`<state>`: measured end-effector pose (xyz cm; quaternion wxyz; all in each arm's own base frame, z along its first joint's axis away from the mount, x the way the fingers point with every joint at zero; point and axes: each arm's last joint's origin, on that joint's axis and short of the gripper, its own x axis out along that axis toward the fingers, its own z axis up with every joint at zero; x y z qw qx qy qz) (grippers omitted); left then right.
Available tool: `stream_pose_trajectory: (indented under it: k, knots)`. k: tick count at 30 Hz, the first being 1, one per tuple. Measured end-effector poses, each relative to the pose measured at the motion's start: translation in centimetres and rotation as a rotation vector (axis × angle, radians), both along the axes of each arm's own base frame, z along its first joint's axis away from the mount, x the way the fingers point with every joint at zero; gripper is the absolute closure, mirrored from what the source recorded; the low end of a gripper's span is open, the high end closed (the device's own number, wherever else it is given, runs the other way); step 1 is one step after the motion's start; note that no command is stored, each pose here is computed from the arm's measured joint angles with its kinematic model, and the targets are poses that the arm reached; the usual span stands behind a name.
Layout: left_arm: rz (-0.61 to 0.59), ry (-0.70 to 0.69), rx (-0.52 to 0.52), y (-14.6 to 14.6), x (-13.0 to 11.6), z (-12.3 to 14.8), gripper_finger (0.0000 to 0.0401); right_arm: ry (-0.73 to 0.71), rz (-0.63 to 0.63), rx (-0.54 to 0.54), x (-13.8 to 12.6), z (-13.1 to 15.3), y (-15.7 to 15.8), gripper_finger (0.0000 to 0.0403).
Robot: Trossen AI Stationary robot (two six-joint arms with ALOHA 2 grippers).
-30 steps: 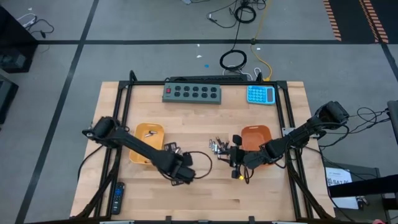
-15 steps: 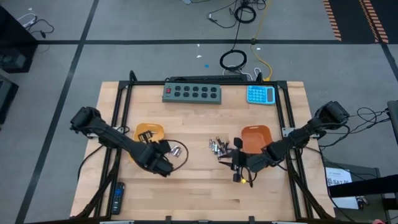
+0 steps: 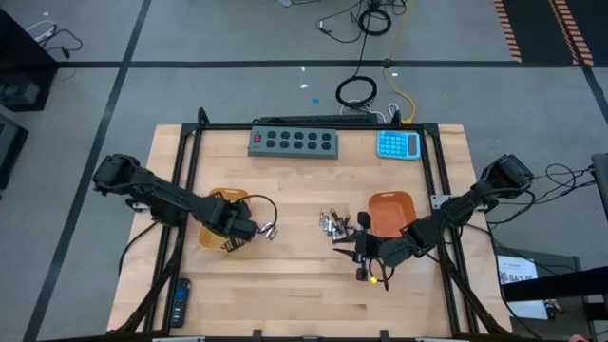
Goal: Sort batteries
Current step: Put the silver battery into the yellow bin
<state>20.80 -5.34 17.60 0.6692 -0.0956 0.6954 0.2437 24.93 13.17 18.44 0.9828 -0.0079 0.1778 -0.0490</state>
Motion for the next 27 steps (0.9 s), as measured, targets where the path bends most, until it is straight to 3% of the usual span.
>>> stream_pose_trajectory:
  k: [3,7,10,14,19,23,27]
  knots:
    - [0.016,-0.005,0.004,0.3,0.1,-0.1,0.0343,0.004,0.000,-0.002,0.0,0.0,0.0,0.0319]
    - [0.018,-0.005,0.005,0.3,0.1,0.0,0.0267,0.013,-0.001,-0.004,0.0,-0.1,0.0,0.0319]
    - [0.017,-0.005,0.005,0.2,0.1,0.0,0.0233,0.021,-0.004,0.001,-0.1,-0.2,-0.1,0.0319]
    - [0.003,-0.001,0.019,0.2,0.3,0.6,0.0227,0.021,-0.005,0.004,-0.1,-0.2,-0.1,0.0319]
    - [-0.052,-0.062,0.138,0.2,1.6,4.0,0.0229,0.019,-0.012,0.006,0.0,-0.2,-0.2,0.0319]
    - [-0.098,-0.183,0.164,0.2,3.5,6.7,0.0229,0.021,-0.026,0.012,0.1,-0.2,-0.5,0.0319]
    - [-0.181,-0.244,0.160,0.1,6.6,6.6,0.0228,0.044,-0.041,0.017,0.2,-0.5,-0.8,0.0319]
